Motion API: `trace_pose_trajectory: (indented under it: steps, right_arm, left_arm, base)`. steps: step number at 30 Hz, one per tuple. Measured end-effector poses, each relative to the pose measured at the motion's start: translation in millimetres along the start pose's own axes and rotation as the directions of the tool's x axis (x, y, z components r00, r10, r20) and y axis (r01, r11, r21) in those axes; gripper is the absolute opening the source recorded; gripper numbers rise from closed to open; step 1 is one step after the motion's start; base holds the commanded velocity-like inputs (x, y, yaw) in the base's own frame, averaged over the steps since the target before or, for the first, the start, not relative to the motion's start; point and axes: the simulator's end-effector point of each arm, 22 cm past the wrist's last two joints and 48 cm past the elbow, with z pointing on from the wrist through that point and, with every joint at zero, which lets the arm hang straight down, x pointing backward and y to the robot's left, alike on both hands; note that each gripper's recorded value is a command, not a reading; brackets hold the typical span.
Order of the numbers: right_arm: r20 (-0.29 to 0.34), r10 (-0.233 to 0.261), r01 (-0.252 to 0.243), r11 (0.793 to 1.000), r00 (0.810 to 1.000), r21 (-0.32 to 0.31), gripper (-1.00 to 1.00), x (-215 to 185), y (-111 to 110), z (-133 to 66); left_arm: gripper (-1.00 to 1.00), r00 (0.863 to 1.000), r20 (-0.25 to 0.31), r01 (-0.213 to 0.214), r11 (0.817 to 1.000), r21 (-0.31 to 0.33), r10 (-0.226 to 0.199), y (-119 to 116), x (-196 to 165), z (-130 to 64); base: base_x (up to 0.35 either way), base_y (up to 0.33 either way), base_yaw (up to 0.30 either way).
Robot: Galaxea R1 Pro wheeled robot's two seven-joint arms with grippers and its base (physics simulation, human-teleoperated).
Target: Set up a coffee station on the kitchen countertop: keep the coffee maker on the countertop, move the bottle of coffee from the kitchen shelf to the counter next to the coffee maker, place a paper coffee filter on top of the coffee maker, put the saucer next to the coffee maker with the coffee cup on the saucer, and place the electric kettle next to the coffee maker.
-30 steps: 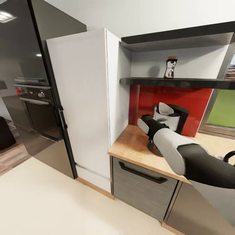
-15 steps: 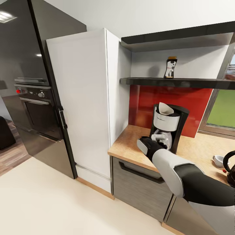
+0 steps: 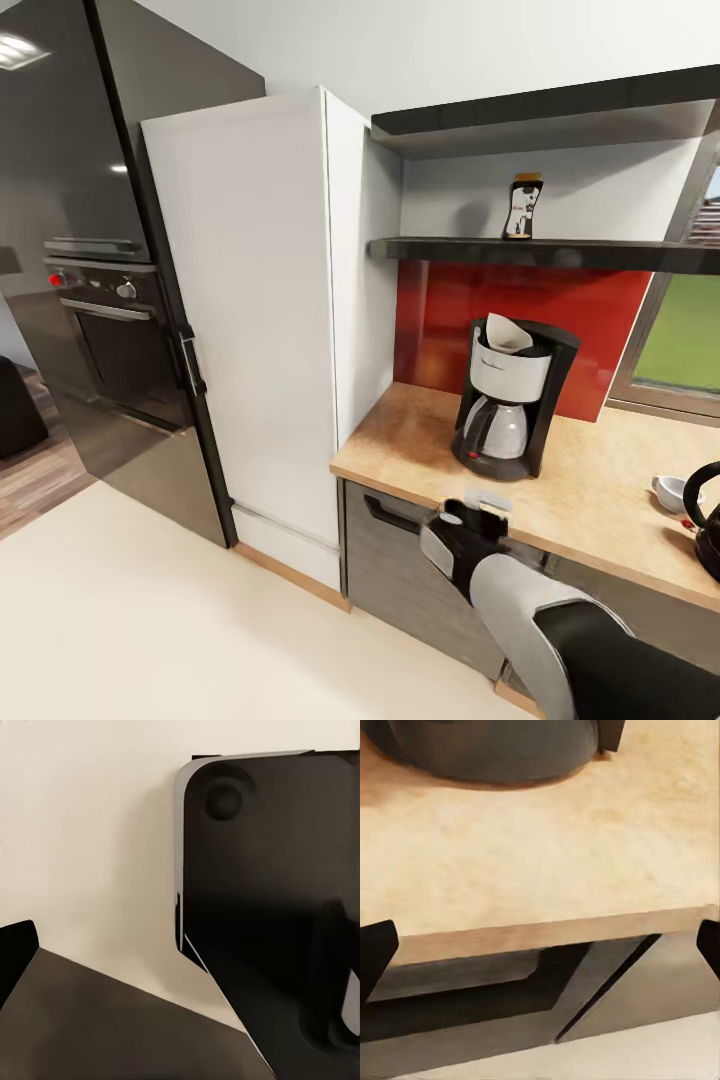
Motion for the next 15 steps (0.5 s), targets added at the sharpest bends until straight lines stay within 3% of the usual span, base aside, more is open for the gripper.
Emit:
trace_pose_trajectory:
  steps: [3,5,8,12,15]
  right_arm:
    - [0.079,0.003,0.003,0.997,0.997,-0.075,1.00,26.7,4.3,-4.4]
    - [0.179,-0.024,0.051,0.988,0.983,-0.145,1.00,54.9,4.9,-15.9]
    - [0.246,-0.047,0.095,0.977,0.968,-0.190,1.00,88.0,-0.9,-31.1]
    - [0.298,-0.079,0.155,0.958,0.951,-0.240,1.00,133.6,-10.8,-54.2]
    - [0.286,-0.108,0.184,0.950,0.952,-0.252,1.00,162.2,-19.4,-63.8]
  left_arm:
    - [1.00,1.000,0.025,-0.001,1.000,0.000,0.001,0.0,-5.5,-0.1]
    - [1.00,0.999,0.035,-0.001,1.000,0.001,0.001,-0.5,-7.4,-0.2]
    - [1.00,0.999,0.038,-0.001,1.000,0.001,0.001,-1.0,-8.1,-0.2]
    - [1.00,0.999,0.039,0.000,1.000,0.002,0.000,-1.6,-8.9,-0.2]
    - [1.00,0.999,0.042,0.001,1.000,0.003,-0.001,-2.5,-10.3,-0.1]
  base:
    - [0.000,0.000,0.000]
    - [0.000,0.000,0.000]
    - [0.000,0.000,0.000]
    - [0.000,0.000,0.000]
    - [0.000,0.000,0.000]
